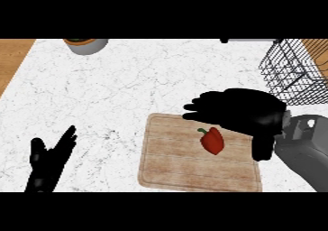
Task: Pick the bell pepper from the cutting board and place it in the basket
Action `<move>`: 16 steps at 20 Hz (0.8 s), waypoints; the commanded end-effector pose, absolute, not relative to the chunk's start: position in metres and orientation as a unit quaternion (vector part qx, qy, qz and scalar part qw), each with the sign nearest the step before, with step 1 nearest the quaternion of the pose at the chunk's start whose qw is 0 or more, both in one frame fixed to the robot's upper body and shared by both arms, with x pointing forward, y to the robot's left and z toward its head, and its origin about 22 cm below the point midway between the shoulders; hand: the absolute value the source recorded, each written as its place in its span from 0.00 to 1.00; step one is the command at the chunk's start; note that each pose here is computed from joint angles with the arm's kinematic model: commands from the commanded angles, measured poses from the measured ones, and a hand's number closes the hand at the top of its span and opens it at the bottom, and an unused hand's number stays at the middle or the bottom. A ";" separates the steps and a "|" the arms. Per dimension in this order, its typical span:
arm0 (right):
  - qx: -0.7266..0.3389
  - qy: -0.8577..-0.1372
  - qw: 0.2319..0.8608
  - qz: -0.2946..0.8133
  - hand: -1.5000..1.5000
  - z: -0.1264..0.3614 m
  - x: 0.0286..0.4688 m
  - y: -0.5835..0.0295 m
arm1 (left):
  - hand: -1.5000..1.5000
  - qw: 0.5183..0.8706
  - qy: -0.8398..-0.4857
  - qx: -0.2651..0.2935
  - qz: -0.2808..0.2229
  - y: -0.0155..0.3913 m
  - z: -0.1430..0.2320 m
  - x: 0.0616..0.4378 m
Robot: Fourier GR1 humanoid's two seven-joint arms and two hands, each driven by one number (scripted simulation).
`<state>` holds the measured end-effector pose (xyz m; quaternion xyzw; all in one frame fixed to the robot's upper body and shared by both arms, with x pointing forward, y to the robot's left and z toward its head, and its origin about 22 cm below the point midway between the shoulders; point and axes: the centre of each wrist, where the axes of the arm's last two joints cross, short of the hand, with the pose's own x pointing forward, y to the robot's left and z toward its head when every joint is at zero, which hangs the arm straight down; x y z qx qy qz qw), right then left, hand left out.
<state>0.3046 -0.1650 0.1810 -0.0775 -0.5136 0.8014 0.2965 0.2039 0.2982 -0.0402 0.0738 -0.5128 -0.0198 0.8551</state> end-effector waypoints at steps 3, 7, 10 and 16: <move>-0.080 -0.514 0.299 0.800 0.00 0.158 0.323 -0.172 | 0.50 0.868 -0.490 0.076 -0.019 0.295 -0.049 0.196; -0.072 -0.510 0.296 0.805 0.00 0.119 0.305 -0.172 | 0.50 0.872 -0.484 0.071 -0.010 0.286 -0.060 0.209; -0.070 -0.513 0.298 0.802 0.00 0.126 0.322 -0.169 | 0.50 0.869 -0.489 0.080 -0.015 0.290 -0.047 0.206; -0.077 -0.512 0.299 0.802 0.00 0.106 0.321 -0.172 | 0.50 0.870 -0.488 0.076 -0.017 0.302 -0.064 0.206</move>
